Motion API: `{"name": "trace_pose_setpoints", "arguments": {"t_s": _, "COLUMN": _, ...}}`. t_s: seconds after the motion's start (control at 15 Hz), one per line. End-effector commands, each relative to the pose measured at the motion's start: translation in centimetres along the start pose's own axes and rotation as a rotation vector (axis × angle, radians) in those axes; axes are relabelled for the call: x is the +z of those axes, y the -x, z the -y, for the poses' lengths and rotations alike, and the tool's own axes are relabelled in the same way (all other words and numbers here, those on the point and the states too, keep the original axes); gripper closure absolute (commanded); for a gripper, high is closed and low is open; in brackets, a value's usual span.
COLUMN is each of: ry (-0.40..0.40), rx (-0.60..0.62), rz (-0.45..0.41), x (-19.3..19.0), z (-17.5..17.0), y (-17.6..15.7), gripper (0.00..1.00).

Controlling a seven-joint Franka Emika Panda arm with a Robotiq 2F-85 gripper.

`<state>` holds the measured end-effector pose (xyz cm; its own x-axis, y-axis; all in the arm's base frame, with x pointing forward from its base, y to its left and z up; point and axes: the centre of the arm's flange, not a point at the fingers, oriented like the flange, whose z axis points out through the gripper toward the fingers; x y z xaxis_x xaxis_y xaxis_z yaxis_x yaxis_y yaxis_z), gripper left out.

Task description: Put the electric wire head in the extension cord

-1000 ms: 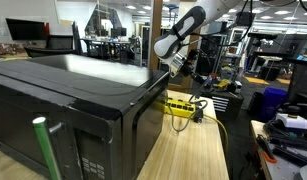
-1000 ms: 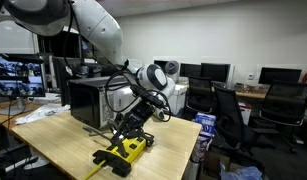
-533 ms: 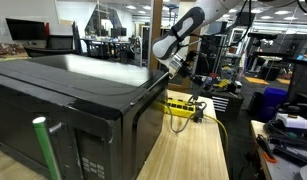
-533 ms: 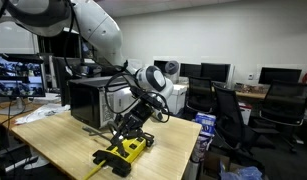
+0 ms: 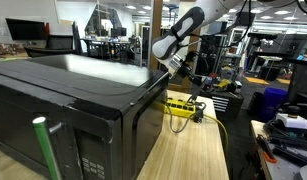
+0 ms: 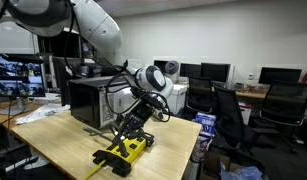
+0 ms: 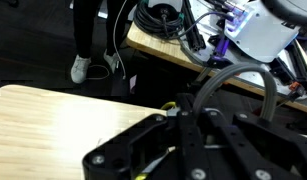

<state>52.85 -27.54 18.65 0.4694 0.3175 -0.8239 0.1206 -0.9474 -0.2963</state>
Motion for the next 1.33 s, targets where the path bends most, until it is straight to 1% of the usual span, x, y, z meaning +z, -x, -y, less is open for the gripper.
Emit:
{"name": "trace_pose_setpoints", "arguments": {"t_s": 0.0, "ry": 0.016, "rx": -0.029, "rz": -0.011, "x": -0.4, "z": -0.4, "y": 0.1, "gripper": 0.99}}
{"name": "trace_pose_setpoints", "arguments": {"t_s": 0.67, "ry": -0.002, "rx": -0.047, "rz": 0.005, "x": -0.4, "z": 0.0, "y": -0.9, "gripper": 0.99}}
{"name": "trace_pose_setpoints", "arguments": {"t_s": 0.87, "ry": -0.004, "rx": -0.051, "rz": 0.0, "x": -0.3, "z": -0.4, "y": -1.1, "gripper": 0.99}}
{"name": "trace_pose_setpoints", "arguments": {"t_s": 1.27, "ry": -0.003, "rx": -0.049, "rz": -0.05, "x": -0.6, "z": -1.8, "y": -1.4, "gripper": 0.99}}
